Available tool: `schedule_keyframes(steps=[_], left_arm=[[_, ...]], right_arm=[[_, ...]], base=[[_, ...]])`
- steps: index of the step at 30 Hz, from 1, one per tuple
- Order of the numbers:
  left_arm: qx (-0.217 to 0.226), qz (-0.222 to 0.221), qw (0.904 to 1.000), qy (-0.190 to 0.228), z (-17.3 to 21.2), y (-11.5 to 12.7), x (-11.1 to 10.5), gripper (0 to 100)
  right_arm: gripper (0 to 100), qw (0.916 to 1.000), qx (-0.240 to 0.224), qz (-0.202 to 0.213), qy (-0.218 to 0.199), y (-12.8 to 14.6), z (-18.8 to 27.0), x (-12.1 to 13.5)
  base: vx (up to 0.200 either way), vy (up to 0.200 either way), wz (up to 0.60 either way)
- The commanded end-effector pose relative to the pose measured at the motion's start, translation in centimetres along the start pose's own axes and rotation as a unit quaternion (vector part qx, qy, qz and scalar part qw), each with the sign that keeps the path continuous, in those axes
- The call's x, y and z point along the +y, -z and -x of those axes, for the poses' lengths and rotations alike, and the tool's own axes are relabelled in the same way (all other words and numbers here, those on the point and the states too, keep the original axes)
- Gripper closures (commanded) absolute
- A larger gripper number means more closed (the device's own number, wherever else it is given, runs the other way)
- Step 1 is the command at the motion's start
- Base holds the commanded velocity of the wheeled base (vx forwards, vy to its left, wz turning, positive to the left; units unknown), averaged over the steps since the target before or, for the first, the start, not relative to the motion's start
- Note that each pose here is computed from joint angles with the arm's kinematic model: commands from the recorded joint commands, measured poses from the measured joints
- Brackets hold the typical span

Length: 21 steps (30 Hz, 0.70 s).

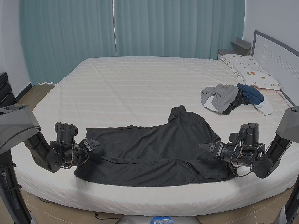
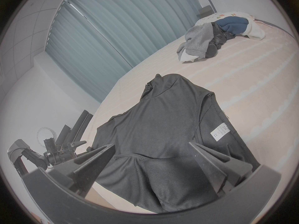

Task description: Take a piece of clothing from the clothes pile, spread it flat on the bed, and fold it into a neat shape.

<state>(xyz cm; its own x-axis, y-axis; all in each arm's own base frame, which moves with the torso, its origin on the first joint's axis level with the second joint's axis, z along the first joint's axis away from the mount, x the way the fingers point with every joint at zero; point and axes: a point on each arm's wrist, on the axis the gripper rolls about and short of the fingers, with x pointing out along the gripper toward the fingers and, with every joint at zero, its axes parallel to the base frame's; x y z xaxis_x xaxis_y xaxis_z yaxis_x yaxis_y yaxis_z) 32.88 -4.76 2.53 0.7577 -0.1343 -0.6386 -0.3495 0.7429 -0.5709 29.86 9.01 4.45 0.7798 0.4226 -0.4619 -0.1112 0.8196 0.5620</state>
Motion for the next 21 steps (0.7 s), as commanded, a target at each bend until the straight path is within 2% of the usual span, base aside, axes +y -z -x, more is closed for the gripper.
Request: schedule_keyframes(steps=[1,5,12,21], left_arm=[[0.003,0.002,1.0000,-0.008,-0.5,0.1,0.4,100],[-0.002,0.003,0.9999,-0.013,-0.2,0.0,0.5,100],[-0.038,0.002,0.9987,-0.033,0.9,-0.4,0.3,100],[-0.051,0.002,0.9984,-0.022,3.8,-1.0,-0.3,100]], right_arm=[[0,1.0000,-0.002,-0.003,0.006,-0.1,0.3,-0.3],[0,0.9997,-0.004,0.003,0.022,-0.3,0.7,-1.4],[0,0.9983,0.001,0.011,0.057,-0.9,1.1,-3.4],[0,0.9979,0.002,0.016,0.062,-1.1,1.7,-4.3]], base=[[0.000,0.000,0.00],[0.000,0.000,0.00],[0.000,0.000,0.00],[0.000,0.000,0.00]])
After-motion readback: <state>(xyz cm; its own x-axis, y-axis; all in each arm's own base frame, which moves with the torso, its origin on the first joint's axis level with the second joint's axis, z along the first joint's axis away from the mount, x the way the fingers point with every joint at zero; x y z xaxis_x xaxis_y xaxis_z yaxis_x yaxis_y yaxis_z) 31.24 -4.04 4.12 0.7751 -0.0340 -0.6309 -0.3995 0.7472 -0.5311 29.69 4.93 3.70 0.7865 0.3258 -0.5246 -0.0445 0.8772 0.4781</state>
